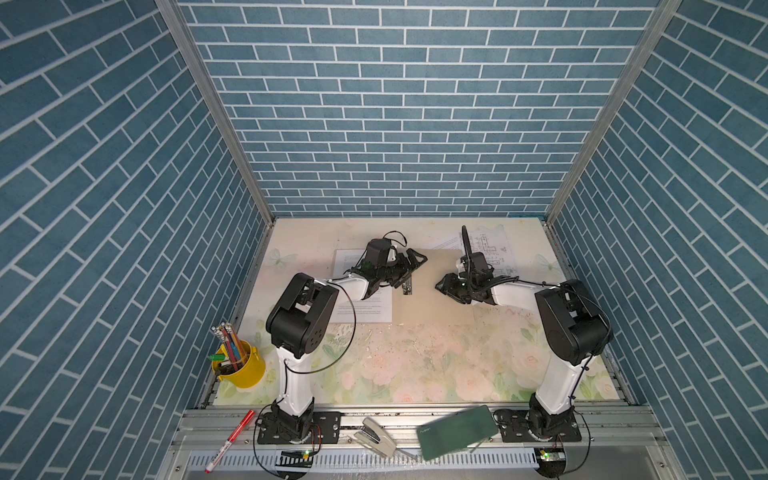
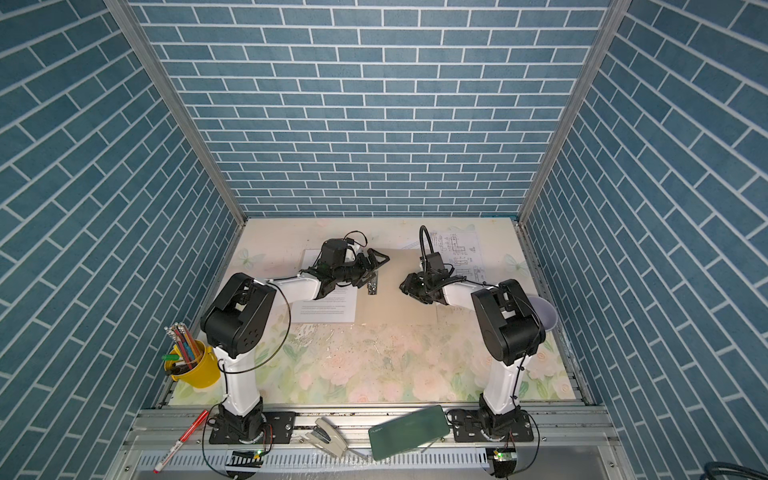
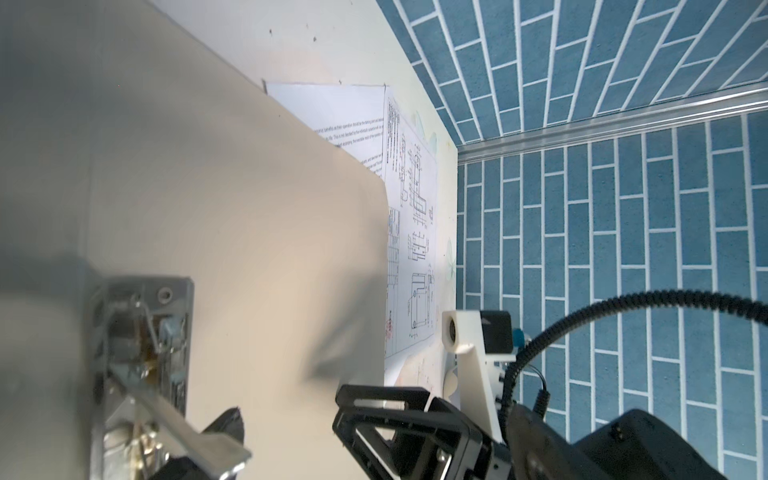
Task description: Put the files into the folder
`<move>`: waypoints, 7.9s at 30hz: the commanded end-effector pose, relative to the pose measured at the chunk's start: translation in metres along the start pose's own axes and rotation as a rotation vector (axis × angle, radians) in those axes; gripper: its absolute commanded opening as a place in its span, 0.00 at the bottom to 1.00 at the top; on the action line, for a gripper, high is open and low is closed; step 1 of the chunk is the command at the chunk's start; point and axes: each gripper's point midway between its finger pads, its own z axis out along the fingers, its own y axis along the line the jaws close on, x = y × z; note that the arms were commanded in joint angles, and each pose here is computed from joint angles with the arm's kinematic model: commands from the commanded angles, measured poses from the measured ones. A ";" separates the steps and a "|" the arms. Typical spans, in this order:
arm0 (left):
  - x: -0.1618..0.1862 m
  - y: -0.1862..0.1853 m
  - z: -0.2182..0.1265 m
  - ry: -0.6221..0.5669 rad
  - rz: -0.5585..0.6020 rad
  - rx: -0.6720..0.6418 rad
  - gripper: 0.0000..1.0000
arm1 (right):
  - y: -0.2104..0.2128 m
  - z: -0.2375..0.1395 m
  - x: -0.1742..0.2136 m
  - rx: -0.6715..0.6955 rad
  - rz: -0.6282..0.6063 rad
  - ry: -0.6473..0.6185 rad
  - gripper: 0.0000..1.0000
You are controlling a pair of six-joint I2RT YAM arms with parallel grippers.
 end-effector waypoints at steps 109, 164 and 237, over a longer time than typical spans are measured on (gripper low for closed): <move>0.008 0.021 -0.070 -0.035 0.356 -0.352 0.97 | -0.015 -0.056 -0.029 0.040 -0.123 -0.158 0.54; 0.071 -0.026 0.176 0.224 0.372 -0.206 0.89 | -0.197 -0.108 -0.140 0.149 0.183 -0.223 0.79; 0.116 -0.009 0.146 0.425 0.444 -0.243 0.85 | -0.180 -0.123 -0.128 0.184 0.096 -0.172 0.82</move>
